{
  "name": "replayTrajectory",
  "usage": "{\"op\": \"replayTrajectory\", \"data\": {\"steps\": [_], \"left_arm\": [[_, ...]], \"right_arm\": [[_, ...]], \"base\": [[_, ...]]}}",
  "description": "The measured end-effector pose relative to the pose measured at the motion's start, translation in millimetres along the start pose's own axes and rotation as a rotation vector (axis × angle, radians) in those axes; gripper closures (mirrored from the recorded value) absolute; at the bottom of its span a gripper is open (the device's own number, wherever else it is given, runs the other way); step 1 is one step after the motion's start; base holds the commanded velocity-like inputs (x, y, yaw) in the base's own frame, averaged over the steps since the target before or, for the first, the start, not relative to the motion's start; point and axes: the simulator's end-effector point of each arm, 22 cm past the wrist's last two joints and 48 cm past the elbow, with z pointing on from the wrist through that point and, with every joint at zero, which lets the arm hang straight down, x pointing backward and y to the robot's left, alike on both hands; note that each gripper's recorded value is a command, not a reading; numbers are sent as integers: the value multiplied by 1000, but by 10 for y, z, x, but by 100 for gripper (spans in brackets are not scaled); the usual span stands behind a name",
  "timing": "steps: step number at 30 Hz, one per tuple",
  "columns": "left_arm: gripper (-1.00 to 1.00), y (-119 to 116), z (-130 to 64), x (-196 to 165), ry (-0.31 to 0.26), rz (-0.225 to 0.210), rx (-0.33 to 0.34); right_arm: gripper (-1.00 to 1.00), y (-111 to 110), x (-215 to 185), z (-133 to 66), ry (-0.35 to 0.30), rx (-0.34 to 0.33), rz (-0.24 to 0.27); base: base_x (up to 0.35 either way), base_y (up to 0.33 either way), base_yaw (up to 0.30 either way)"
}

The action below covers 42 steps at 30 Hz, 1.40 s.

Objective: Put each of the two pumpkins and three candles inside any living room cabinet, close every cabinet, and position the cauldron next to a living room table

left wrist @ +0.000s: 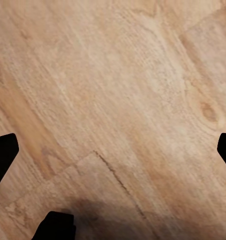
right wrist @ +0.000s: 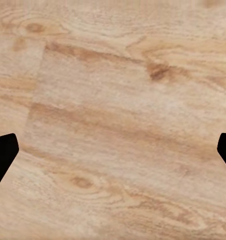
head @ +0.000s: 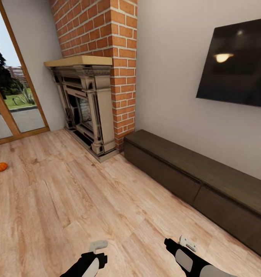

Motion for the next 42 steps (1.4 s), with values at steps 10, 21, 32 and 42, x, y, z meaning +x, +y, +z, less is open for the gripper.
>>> {"op": "replayTrajectory", "data": {"steps": [10, 21, 32, 42], "left_arm": [[-100, -7, -46, -68, -17, -1, 3], [-100, -11, -98, -140, -35, -4, 5], [-100, -13, -94, -135, -34, -3, 5], [-100, 16, -57, -95, -25, -1, -1]], "right_arm": [[-100, 43, -65, -41, -13, -9, 3], [-100, 88, -59, -86, 11, -21, 140], [-100, 77, -47, -82, 14, -18, 148], [-100, 49, -4, -54, 23, -10, 147]], "base": [[0, 0, 0], [0, 0, 0], [0, 0, -120], [-65, 0, -220]]}}
